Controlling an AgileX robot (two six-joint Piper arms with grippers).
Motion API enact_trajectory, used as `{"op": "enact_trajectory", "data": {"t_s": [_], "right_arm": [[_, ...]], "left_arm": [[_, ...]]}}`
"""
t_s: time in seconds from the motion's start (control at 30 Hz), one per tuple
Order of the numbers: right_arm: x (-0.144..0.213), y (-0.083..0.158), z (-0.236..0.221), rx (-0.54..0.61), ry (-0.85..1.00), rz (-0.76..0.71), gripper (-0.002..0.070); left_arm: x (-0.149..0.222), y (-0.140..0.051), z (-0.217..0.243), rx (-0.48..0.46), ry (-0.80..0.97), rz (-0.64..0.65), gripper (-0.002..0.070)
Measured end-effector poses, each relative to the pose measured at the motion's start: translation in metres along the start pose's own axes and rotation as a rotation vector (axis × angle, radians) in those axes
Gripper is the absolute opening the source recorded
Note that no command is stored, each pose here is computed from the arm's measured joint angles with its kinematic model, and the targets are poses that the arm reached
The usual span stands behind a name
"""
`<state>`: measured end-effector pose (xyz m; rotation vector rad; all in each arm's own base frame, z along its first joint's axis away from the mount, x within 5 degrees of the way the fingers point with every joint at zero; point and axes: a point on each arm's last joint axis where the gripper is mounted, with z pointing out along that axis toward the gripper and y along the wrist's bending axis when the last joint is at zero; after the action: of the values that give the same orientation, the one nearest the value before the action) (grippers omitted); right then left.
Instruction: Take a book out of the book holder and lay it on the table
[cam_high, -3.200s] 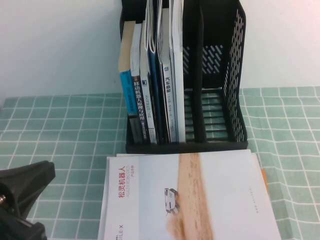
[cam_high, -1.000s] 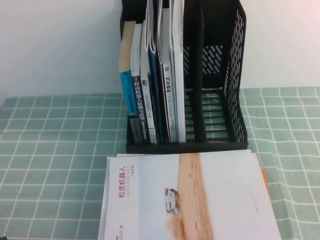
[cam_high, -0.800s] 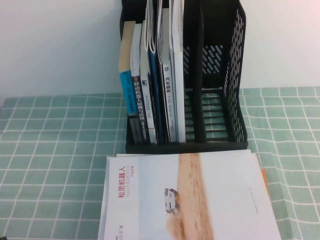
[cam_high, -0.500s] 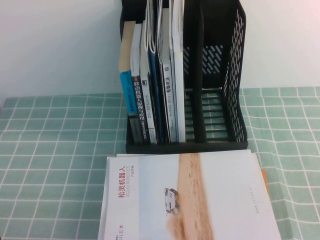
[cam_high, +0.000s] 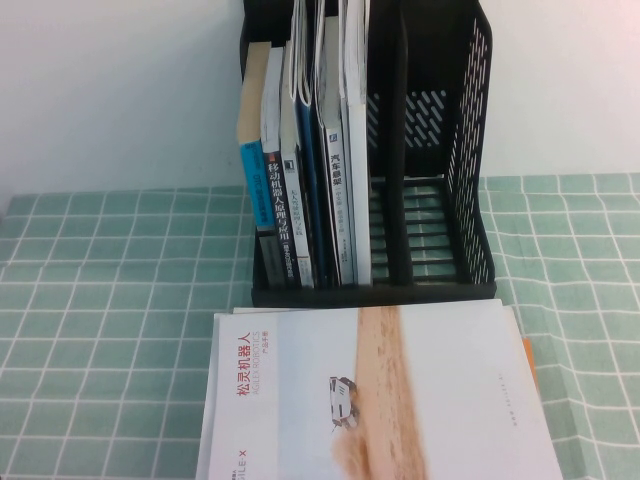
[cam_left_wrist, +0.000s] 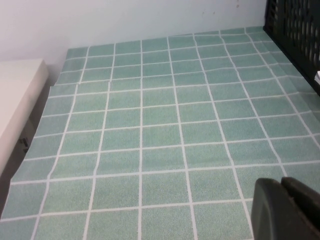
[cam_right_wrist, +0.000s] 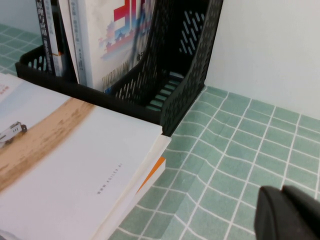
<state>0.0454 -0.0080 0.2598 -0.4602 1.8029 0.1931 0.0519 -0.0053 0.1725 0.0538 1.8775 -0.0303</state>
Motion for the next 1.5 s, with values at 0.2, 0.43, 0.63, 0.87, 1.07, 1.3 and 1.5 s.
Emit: {"op": "enact_trajectory", "data": {"t_s": [0.2, 0.43, 0.63, 0.87, 1.07, 1.3, 1.5], "right_arm": [[0.0, 0.0, 0.0, 0.0, 0.0, 0.0, -0.0002], [0.0, 0.0, 0.0, 0.0, 0.0, 0.0, -0.0002], [-0.001, 0.001, 0.0, -0.006, -0.011, -0.002, -0.0002], [-0.003, 0.014, -0.001, -0.097, -0.056, -0.124, -0.0002], [0.005, 0.016, 0.008, 0.085, -0.126, -0.068, -0.0002], [0.032, 0.008, 0.021, 0.357, -0.095, 0.059, -0.0002], [0.055, 0.005, 0.029, 0.444, -0.048, 0.081, -0.0002]], "left_arm": [[0.0, 0.0, 0.0, 0.0, 0.0, 0.0, -0.0002], [0.0, 0.0, 0.0, 0.0, 0.0, 0.001, -0.0002], [0.0, 0.0, 0.0, -0.001, 0.0, 0.002, -0.0002], [0.0, 0.0, 0.0, -0.001, 0.0, 0.002, -0.0002], [0.0, 0.0, 0.0, -0.001, 0.0, 0.002, -0.0002], [0.0, 0.0, 0.0, -0.001, 0.0, 0.002, -0.0002], [0.0, 0.0, 0.0, -0.001, 0.0, -0.015, -0.0002]]}}
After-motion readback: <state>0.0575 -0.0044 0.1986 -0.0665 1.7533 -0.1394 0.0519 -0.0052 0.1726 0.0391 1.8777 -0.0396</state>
